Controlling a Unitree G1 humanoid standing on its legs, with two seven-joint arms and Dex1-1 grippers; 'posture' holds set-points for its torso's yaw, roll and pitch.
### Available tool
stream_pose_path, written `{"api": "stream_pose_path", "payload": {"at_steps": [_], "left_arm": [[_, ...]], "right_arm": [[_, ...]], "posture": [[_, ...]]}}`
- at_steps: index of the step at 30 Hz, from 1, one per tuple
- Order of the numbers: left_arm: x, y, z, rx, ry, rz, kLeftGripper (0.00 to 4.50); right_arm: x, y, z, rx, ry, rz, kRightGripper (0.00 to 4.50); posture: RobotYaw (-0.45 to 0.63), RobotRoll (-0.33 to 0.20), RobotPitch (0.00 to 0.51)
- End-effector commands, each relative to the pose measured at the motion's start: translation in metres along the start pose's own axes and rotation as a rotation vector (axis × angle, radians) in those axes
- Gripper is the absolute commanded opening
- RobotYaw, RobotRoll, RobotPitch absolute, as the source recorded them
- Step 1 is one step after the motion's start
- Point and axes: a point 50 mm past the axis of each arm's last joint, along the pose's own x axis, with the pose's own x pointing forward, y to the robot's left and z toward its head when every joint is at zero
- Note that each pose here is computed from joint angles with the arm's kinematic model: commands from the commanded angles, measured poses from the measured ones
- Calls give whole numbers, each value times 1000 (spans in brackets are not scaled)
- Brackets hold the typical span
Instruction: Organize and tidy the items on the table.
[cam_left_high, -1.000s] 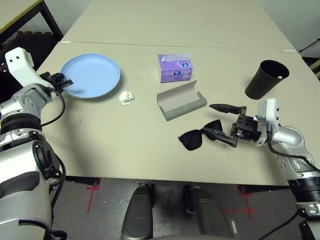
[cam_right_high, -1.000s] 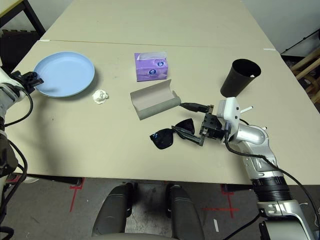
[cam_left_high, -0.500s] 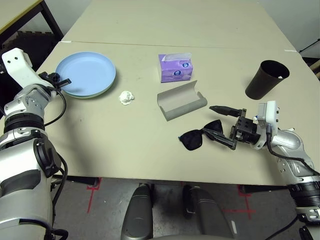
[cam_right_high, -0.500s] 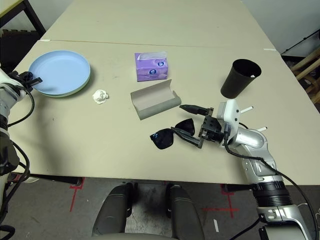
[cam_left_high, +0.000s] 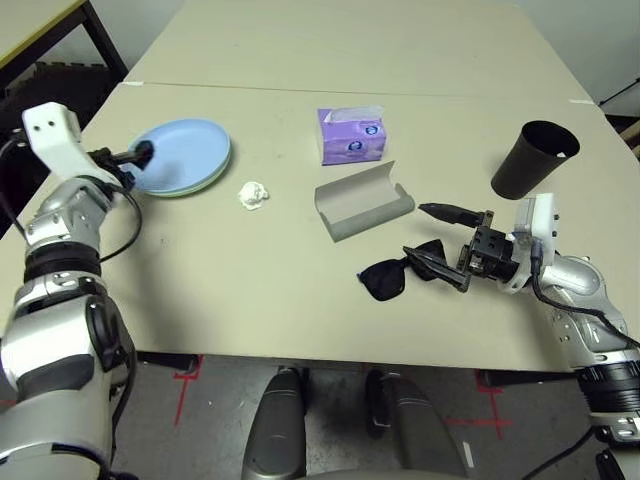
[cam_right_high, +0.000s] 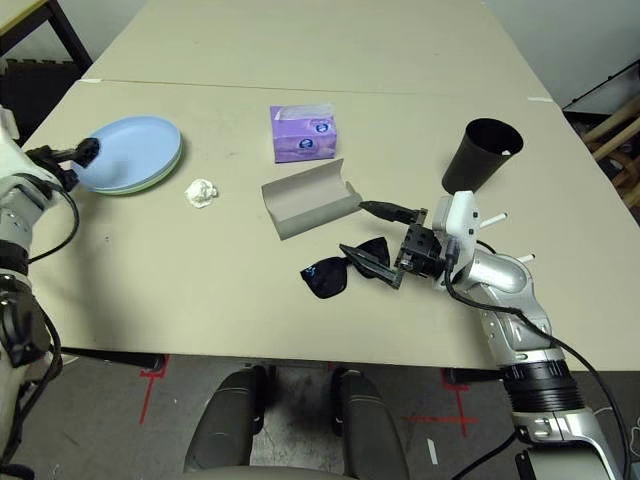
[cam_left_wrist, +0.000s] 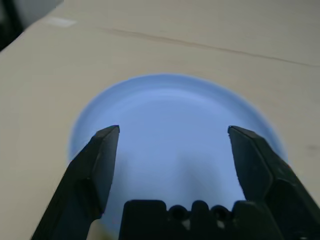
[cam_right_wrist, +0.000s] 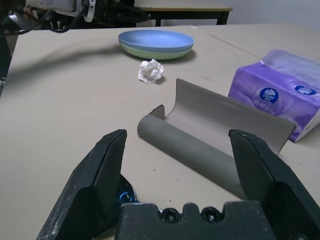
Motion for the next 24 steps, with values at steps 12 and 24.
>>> {"api": "stream_pose_path", "payload": {"at_steps": [12,24], "left_arm": [[-11,-27,3,96,-59,-199,4476],[-13,-41,3,155,96,-437,4476]], "right_arm": [[2,0,-4,39,-31,-71,4500],[5,-2,4,51,-44,-99,4500]], "posture": [[192,0,172],[183,0,162]]}}
